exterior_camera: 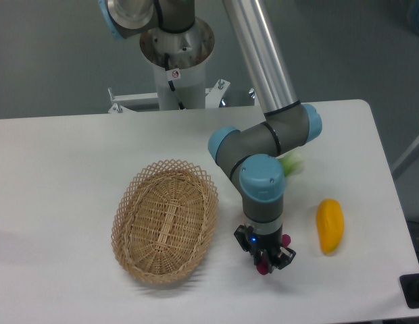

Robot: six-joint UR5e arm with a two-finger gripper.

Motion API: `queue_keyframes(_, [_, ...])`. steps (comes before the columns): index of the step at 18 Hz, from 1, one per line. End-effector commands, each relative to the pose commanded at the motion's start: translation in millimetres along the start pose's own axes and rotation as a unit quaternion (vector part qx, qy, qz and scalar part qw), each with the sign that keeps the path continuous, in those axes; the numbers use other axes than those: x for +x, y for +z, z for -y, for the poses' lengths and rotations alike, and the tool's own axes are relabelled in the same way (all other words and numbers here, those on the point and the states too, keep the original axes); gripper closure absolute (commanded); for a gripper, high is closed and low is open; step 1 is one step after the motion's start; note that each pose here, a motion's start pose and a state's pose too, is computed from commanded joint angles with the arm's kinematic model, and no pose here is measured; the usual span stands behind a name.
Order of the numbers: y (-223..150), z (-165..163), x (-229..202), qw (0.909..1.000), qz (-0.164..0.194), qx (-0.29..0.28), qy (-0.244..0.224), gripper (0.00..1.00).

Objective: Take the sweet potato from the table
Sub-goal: 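Lift the held sweet potato up and away from the table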

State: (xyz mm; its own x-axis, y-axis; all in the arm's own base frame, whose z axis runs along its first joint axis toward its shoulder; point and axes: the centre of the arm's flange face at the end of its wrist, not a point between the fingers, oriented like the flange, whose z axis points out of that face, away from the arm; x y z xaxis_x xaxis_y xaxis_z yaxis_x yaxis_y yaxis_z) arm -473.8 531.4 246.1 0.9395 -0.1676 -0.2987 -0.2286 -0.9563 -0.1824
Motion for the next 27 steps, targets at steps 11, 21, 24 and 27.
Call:
queue_keyframes(11, [-103.6, -51.8, -80.9, 0.9988, -0.02, 0.015, 0.042, 0.68])
queue_keyframes(21, [-135.3, -72.7, -98.2, 0.9976, -0.02, 0.009, 0.066, 0.68])
queue_keyframes(24, [-135.3, -72.7, -98.2, 0.9976, -0.02, 0.009, 0.066, 0.68])
queue_keyframes(27, [-136.6, -73.4, -98.8, 0.9976, -0.018, 0.009, 0.065, 0.67])
